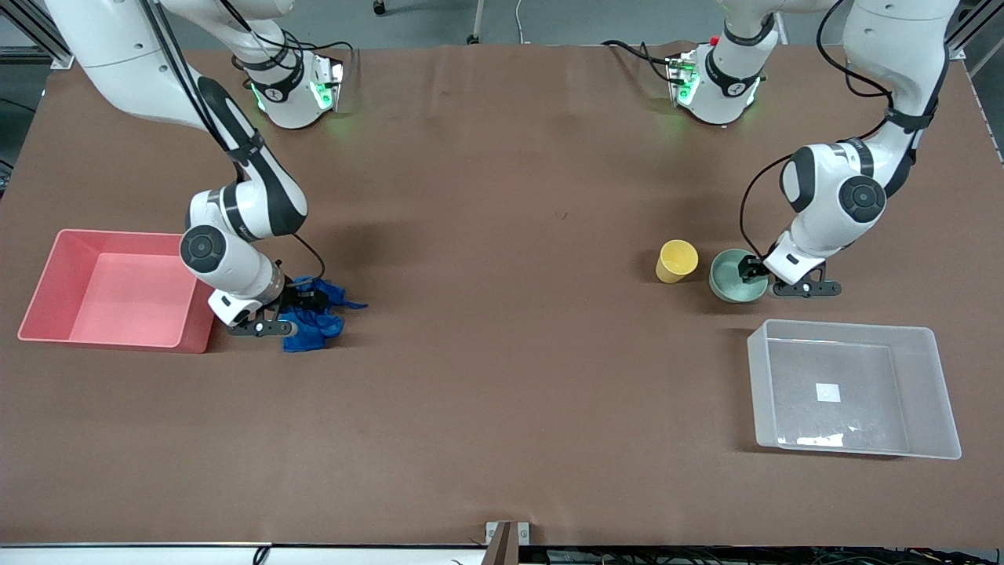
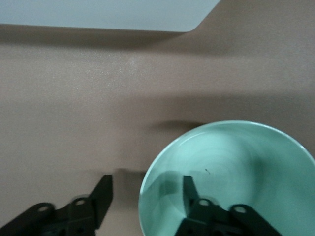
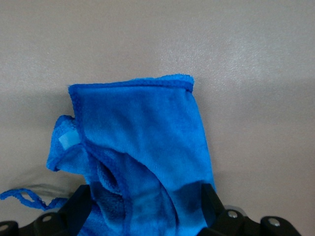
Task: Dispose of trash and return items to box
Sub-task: 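Reach the right gripper to the blue cloth while the left gripper reaches the bowl, then grasp the blue cloth with the right gripper while the left gripper grasps the bowl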
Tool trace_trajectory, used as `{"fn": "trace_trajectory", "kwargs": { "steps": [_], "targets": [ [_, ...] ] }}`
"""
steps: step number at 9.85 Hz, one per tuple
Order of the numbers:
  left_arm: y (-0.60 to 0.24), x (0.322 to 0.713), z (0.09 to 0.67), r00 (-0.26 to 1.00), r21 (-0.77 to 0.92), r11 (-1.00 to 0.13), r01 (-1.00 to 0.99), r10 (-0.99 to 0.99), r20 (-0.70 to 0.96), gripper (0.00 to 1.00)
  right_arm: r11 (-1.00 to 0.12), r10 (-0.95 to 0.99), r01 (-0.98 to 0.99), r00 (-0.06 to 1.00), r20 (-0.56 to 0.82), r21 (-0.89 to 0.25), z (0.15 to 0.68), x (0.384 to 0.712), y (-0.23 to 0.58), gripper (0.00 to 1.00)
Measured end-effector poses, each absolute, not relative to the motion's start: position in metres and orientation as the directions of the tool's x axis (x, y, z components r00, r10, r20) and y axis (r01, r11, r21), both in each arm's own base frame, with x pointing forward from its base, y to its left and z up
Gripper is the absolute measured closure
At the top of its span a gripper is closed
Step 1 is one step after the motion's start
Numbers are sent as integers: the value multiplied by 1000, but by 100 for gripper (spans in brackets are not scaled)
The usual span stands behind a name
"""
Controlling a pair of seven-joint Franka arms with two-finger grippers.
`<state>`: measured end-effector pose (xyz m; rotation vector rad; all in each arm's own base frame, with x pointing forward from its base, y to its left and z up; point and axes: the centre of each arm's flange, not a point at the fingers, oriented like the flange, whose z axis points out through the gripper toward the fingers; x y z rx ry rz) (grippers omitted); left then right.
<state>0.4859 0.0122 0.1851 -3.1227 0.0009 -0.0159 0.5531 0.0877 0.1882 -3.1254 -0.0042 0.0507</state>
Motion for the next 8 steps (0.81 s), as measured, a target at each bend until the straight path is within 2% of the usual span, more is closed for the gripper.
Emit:
{"fn": "trace_trajectory", "kwargs": {
  "steps": [2, 3, 4, 5, 6, 8],
  "targets": [
    [13, 486, 185, 1000, -13, -1000, 15, 14, 12, 71, -1000, 3, 2, 999, -32, -18, 185, 553, 88, 33],
    [13, 486, 188, 1000, -12, -1000, 15, 14, 17, 88, -1000, 1, 1, 1000, -8, -24, 185, 555, 89, 52],
    [13, 487, 199, 999, -9, -1000, 14, 14, 30, 94, -999, -6, -5, 1000, 23, -32, 185, 557, 89, 65],
    [13, 485, 214, 1000, -4, -1000, 16, 16, 26, 95, -999, -24, -22, 999, 33, -35, 184, 556, 88, 79],
    [12, 481, 233, 1000, 5, -1000, 16, 16, -2, 96, -998, -56, -55, 998, 35, -36, 186, 556, 88, 87],
    [10, 476, 289, 1000, 25, -1000, 8, 7, -13, 96, -993, -121, -122, 992, -46, -11, 199, 562, 97, 87]
  ]
}}
